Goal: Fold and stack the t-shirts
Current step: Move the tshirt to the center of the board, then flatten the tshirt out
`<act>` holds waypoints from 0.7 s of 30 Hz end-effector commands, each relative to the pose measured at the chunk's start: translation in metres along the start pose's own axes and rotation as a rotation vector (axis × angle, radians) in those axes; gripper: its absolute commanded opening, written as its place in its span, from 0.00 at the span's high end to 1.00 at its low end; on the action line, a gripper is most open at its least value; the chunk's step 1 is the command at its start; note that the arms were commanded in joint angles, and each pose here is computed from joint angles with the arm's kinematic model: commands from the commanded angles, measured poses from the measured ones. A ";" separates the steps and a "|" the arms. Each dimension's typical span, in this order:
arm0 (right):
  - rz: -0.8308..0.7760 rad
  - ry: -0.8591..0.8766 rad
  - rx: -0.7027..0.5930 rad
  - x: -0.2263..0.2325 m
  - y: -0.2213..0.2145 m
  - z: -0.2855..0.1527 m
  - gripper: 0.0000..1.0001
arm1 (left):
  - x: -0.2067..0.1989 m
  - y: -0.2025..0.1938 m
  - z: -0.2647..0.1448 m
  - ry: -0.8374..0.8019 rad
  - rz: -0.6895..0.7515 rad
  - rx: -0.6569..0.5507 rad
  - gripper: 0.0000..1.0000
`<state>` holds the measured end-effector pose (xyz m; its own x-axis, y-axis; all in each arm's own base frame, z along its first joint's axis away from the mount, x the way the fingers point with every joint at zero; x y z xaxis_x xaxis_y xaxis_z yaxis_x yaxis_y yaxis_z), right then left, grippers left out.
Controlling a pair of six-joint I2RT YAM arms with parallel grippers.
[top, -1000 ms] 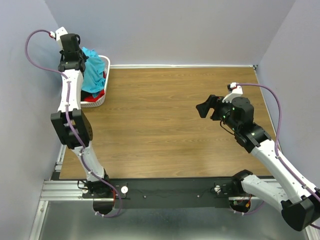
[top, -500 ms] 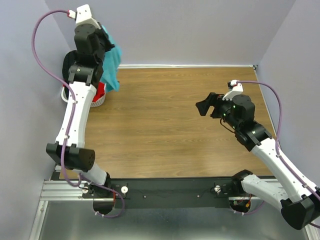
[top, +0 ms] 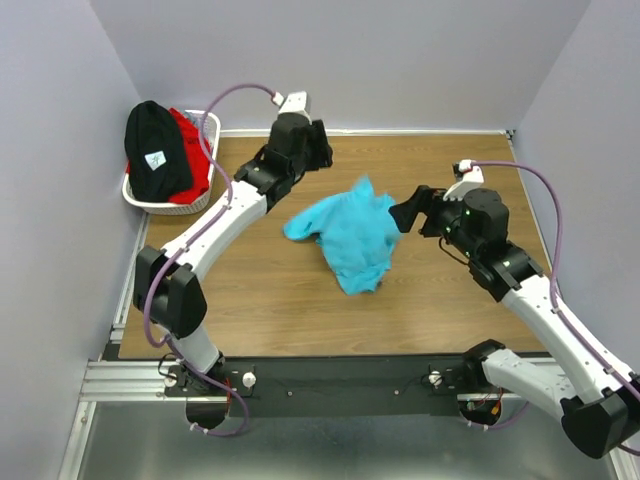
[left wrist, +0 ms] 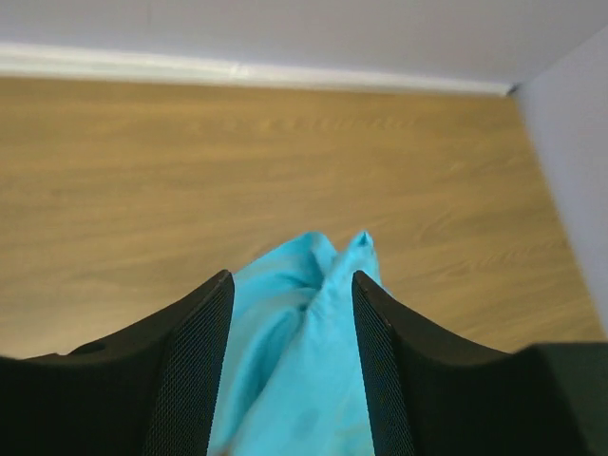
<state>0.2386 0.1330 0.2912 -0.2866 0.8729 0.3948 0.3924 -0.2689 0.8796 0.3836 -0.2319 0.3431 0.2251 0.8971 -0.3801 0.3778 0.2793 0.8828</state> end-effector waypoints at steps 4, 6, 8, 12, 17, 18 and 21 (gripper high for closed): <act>0.025 0.014 0.212 -0.006 -0.056 0.023 0.00 | 0.039 -0.059 0.001 0.145 -0.088 0.121 0.39; -0.008 0.007 0.250 0.003 -0.073 0.031 0.00 | 0.059 -0.075 -0.009 0.199 -0.131 0.137 0.42; -0.051 -0.031 0.281 0.013 -0.089 0.041 0.01 | 0.075 -0.102 -0.016 0.215 -0.159 0.178 0.48; -0.107 -0.085 0.348 0.027 -0.123 0.052 0.07 | 0.087 -0.134 -0.021 0.195 -0.180 0.238 0.54; -0.170 -0.162 0.401 0.034 -0.162 0.059 0.14 | 0.080 -0.161 -0.008 0.100 -0.196 0.328 0.63; -0.184 -0.159 0.409 0.038 -0.169 0.061 0.16 | 0.081 -0.170 -0.003 0.106 -0.192 0.351 0.63; -0.210 -0.185 0.419 0.036 -0.182 0.072 0.21 | 0.071 -0.187 0.003 0.081 -0.176 0.392 0.63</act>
<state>0.2074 0.2387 0.1330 -0.3221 0.9289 0.1827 0.7064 0.1074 0.6996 0.3330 -0.1983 0.1572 -0.0051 0.9028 -0.4300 0.6954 0.3122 0.6473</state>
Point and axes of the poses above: each gripper's point midway between its finger pads, its own z axis out along the fingers, its own x axis along the line the jaws close on, y = z × x, the point moved 7 cm from there along -z, back along the fingers
